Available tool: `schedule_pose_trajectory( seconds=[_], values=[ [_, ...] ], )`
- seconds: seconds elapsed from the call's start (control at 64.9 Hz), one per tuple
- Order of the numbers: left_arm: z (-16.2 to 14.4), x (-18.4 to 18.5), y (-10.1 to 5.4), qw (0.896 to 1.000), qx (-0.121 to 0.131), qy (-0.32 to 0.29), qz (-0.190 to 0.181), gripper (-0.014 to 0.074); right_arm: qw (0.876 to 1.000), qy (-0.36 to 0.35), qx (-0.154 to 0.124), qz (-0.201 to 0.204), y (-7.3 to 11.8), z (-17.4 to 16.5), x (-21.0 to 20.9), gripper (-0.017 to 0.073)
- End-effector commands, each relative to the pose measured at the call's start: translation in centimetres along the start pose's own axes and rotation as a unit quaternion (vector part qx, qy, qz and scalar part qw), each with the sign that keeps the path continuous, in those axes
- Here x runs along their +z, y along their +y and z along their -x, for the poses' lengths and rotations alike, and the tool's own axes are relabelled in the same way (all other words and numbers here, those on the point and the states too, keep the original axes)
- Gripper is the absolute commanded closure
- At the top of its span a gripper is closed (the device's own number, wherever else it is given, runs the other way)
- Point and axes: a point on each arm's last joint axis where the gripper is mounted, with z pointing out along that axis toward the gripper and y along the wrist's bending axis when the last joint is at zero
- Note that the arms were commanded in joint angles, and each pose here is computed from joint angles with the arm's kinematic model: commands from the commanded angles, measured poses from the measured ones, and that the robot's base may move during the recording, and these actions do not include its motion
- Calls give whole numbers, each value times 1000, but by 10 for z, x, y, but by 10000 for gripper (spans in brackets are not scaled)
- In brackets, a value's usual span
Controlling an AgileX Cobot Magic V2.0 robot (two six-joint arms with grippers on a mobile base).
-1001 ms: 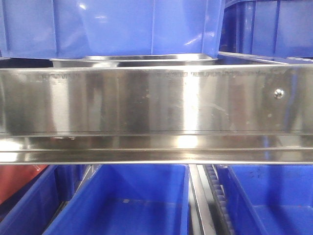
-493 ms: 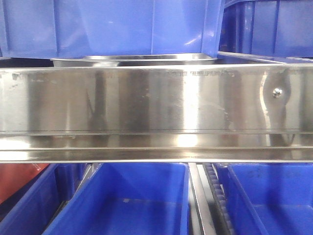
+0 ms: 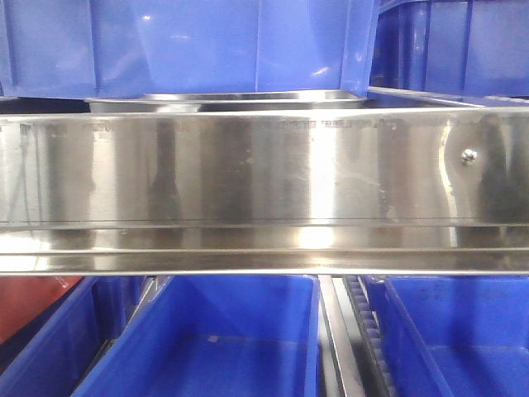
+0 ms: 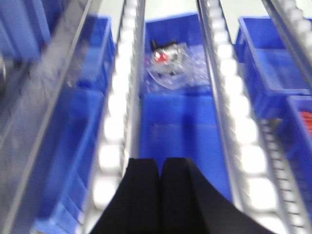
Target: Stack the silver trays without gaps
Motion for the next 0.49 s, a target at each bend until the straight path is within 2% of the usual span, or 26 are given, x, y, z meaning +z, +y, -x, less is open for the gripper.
schedule_pose_trajectory(
  seconds=[0.0,0.123,0.2,0.293,0.339,0.478],
  values=[
    [3,13,-3,1000,-18,-2,-13,601,999,31,20,17,4,3,16,637],
    [4,33,-12,997,-48,45,-31,611,994,99,12,38,20,4,38,636],
    [8,42,-20,996,-43,66,-34,611,992,119,27,44,33,11,49,616],
    [16,50,-29,994,-48,92,-28,611,991,124,43,32,48,23,58,614],
    [21,54,-34,993,-54,106,-21,611,990,131,47,28,59,28,61,614],
    [39,66,-54,989,-49,140,-25,611,986,163,45,12,87,45,71,614]
  ],
)
